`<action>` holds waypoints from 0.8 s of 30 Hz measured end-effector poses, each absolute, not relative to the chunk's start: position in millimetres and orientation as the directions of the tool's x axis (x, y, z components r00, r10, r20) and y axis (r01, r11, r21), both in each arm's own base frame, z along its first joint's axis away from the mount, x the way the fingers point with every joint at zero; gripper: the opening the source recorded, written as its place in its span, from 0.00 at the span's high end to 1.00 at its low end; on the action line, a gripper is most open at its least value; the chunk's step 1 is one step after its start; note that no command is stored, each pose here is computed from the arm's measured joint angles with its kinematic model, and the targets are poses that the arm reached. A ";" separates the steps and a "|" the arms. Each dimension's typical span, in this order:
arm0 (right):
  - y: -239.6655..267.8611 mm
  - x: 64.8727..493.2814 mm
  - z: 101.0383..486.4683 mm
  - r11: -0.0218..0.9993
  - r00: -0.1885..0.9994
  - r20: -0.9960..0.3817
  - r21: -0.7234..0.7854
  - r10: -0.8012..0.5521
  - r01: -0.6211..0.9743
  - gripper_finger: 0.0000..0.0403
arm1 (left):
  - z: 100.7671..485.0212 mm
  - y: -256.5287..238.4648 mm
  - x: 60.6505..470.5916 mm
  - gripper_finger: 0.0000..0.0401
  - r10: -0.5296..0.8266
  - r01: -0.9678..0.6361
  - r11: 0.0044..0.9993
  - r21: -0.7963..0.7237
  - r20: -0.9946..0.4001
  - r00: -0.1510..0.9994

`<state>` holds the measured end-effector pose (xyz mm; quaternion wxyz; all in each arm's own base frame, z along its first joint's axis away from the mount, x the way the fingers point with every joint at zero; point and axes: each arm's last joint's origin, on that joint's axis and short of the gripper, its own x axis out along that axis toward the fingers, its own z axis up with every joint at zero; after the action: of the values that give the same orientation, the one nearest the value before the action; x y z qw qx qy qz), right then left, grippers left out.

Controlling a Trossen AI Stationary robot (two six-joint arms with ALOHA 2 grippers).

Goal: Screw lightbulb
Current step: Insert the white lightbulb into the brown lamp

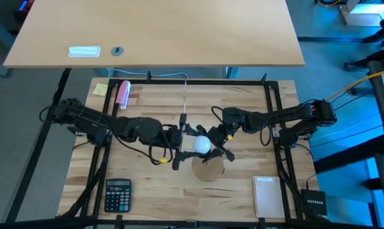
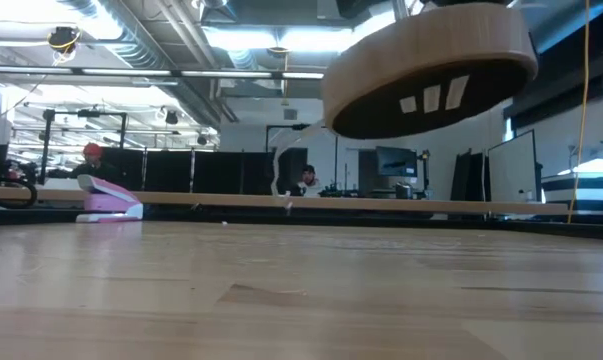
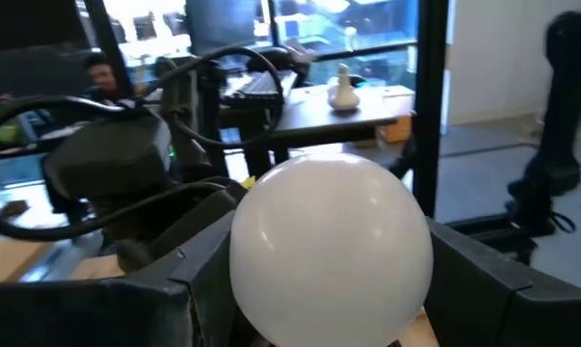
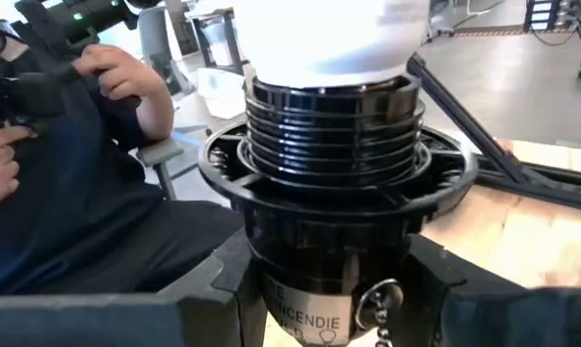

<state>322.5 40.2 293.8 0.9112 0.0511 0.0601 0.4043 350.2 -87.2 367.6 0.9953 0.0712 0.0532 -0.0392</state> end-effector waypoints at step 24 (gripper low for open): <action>22.9 321.8 292.1 0.920 0.902 -0.184 0.088 0.391 -0.381 0.63 | 357.2 -90.3 342.1 0.06 0.113 -0.096 0.991 0.091 -0.215 0.970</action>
<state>321.8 22.9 292.1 0.9748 0.0251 0.0996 0.1982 342.1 -90.3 357.2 0.9917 0.0402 0.1105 0.0527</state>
